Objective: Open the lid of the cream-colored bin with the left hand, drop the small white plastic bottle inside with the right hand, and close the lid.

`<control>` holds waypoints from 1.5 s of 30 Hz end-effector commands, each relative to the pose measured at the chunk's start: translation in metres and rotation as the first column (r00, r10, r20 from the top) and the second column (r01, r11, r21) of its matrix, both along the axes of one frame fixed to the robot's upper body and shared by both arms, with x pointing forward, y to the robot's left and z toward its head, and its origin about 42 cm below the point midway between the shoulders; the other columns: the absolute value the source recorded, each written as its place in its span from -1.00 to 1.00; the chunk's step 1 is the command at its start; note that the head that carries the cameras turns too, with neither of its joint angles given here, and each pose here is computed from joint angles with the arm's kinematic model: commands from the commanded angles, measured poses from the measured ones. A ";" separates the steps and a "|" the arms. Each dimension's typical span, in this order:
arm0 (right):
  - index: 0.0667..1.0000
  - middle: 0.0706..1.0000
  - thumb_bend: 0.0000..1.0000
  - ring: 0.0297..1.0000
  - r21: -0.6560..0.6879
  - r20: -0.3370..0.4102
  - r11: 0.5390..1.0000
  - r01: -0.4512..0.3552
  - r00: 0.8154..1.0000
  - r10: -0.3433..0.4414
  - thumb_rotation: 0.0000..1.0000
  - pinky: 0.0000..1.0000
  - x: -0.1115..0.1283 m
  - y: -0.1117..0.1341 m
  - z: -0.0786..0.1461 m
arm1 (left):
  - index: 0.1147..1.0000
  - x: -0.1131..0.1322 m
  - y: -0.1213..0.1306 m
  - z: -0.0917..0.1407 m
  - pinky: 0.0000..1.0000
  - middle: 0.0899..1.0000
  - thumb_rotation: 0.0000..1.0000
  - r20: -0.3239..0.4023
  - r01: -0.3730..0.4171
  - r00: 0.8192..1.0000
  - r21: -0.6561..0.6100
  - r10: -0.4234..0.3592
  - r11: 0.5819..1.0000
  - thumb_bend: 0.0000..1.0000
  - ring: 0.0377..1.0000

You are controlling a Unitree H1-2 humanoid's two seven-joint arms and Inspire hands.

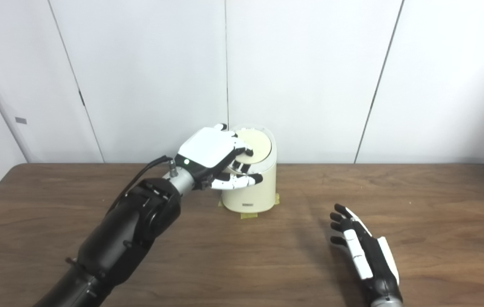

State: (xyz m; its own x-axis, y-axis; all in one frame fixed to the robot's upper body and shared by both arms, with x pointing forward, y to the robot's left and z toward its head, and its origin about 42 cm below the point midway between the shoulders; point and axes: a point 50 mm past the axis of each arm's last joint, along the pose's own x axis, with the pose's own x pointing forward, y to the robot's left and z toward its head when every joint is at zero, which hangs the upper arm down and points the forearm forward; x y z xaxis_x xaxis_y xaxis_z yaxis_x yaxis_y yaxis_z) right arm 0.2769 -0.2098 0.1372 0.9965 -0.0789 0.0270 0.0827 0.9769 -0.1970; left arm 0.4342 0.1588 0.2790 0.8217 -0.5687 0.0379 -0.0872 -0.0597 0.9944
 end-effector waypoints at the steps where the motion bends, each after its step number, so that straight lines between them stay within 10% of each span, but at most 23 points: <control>1: 0.70 0.66 -0.02 0.66 0.015 0.086 1.000 -0.014 0.996 0.013 0.99 0.48 0.008 0.004 0.021 | 0.57 0.000 0.004 0.010 1.00 0.67 1.00 0.053 -0.005 0.999 0.028 0.003 1.000 0.10 0.83; 29: 0.69 0.66 -0.03 0.65 0.003 0.101 1.000 -0.026 0.995 0.026 1.00 0.43 0.011 0.005 0.022 | 0.56 0.005 0.007 -0.009 1.00 0.69 1.00 -0.002 -0.022 1.000 0.116 0.023 0.993 0.11 0.84; 39: 0.71 0.67 0.00 0.67 0.014 0.100 0.999 -0.030 0.995 0.028 0.98 0.46 0.011 0.001 0.022 | 0.62 -0.010 0.023 0.009 0.51 0.59 0.80 0.207 0.060 0.978 -0.226 -0.012 0.972 -0.13 0.59; 45: 0.72 0.66 0.00 0.66 0.001 0.096 1.000 -0.025 0.995 0.025 0.98 0.44 0.010 0.001 0.022 | 0.80 -0.025 0.033 0.019 0.57 0.75 0.89 0.234 0.031 0.970 -0.361 0.058 0.932 -0.20 0.71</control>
State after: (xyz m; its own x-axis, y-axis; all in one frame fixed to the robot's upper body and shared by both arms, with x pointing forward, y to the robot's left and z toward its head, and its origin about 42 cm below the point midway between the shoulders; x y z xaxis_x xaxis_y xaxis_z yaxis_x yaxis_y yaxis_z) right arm 0.2796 -0.2108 0.1419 0.9971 -0.0651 0.0391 0.0714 0.9789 -0.1913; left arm 0.4108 0.1952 0.2741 0.8091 -0.4831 0.3346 -0.2501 0.2322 0.9400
